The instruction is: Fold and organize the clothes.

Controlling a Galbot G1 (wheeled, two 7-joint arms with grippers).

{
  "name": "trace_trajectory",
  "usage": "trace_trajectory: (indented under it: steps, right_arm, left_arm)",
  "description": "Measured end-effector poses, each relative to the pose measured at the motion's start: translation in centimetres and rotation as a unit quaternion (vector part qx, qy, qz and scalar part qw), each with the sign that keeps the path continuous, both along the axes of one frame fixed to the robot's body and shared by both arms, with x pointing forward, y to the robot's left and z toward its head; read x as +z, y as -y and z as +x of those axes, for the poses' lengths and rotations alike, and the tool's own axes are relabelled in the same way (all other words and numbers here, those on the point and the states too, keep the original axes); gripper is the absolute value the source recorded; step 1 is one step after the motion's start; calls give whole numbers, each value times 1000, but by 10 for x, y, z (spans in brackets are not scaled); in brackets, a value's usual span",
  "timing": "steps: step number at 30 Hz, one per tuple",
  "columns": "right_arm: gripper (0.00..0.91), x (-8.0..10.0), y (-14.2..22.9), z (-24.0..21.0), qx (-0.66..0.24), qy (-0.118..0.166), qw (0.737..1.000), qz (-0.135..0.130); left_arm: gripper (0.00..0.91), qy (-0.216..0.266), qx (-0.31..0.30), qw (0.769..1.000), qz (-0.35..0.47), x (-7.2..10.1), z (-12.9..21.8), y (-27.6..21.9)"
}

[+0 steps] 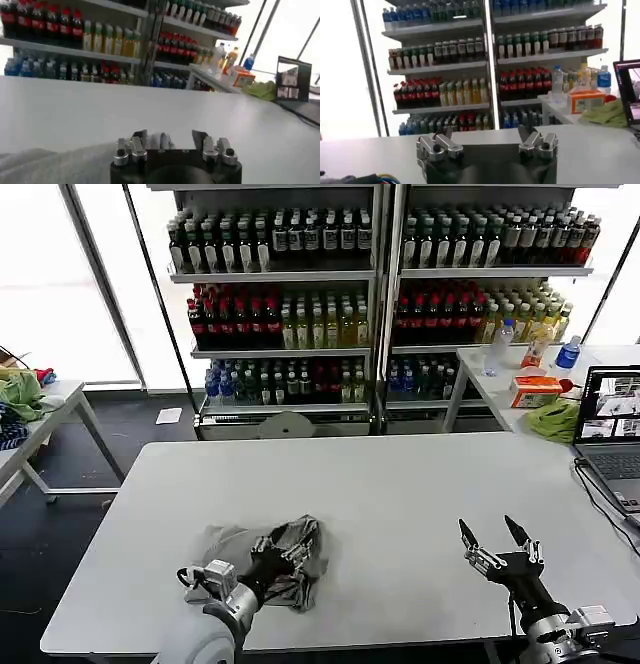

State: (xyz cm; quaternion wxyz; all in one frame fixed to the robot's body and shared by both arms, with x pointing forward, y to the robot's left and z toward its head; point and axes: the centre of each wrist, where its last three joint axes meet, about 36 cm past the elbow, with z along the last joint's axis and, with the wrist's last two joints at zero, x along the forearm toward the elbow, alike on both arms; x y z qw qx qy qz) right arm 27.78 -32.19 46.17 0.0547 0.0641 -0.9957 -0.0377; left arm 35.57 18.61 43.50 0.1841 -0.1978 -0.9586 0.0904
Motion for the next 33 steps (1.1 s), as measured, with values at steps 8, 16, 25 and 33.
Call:
trace_trajectory:
  steps: [8, 16, 25, 33]
  right_arm:
    - [907, -1, 1, -2, 5, 1, 1000, -1]
    - [907, -2, -1, 0, 13, 2, 1000, -2]
    - [907, -1, -2, 3, 17, 4, 1000, -3]
    - [907, -2, -2, 5, 17, 5, 1000, -1]
  left_arm:
    - [907, 22, 52, 998, 2, 22, 3, -44]
    - [907, 11, 97, 995, 13, 14, -10, -90]
    - [907, -27, 120, 992, 34, -12, -23, -110]
    - [907, -59, 129, 989, 33, -35, -26, -114]
